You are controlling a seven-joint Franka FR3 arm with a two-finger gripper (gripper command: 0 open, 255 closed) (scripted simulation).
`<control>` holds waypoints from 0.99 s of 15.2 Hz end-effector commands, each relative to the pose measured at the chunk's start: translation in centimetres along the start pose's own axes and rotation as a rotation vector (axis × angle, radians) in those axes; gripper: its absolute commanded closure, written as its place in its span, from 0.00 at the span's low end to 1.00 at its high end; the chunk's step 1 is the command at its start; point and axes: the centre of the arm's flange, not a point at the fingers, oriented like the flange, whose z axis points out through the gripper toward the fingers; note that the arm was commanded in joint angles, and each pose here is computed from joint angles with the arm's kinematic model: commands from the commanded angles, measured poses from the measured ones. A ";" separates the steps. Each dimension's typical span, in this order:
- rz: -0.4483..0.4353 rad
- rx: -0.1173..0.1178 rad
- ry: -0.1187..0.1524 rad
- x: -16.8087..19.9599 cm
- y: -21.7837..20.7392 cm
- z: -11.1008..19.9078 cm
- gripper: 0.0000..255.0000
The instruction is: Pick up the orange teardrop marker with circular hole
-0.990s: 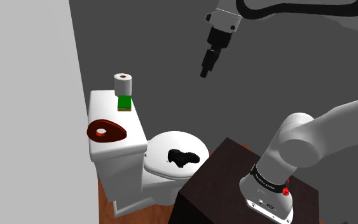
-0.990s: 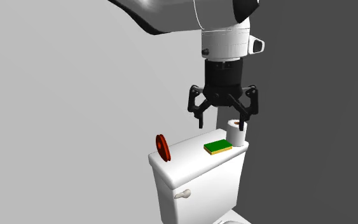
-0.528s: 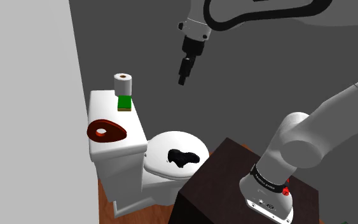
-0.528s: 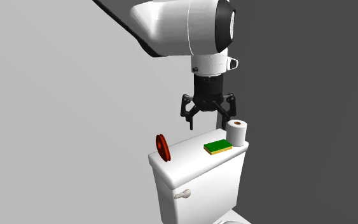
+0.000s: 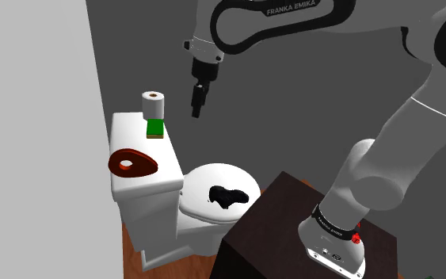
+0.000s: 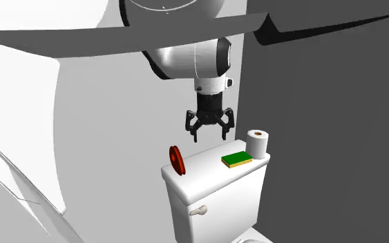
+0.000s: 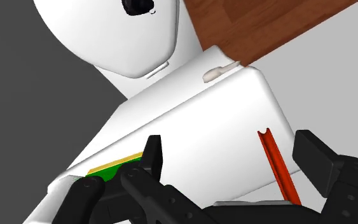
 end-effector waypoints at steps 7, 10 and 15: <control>-0.169 0.016 -0.018 8.4 -4.2 5.2 0.00; -0.232 0.022 -0.025 11.4 -6.1 7.2 0.00; -0.337 0.032 -0.037 15.9 -9.7 10.5 0.00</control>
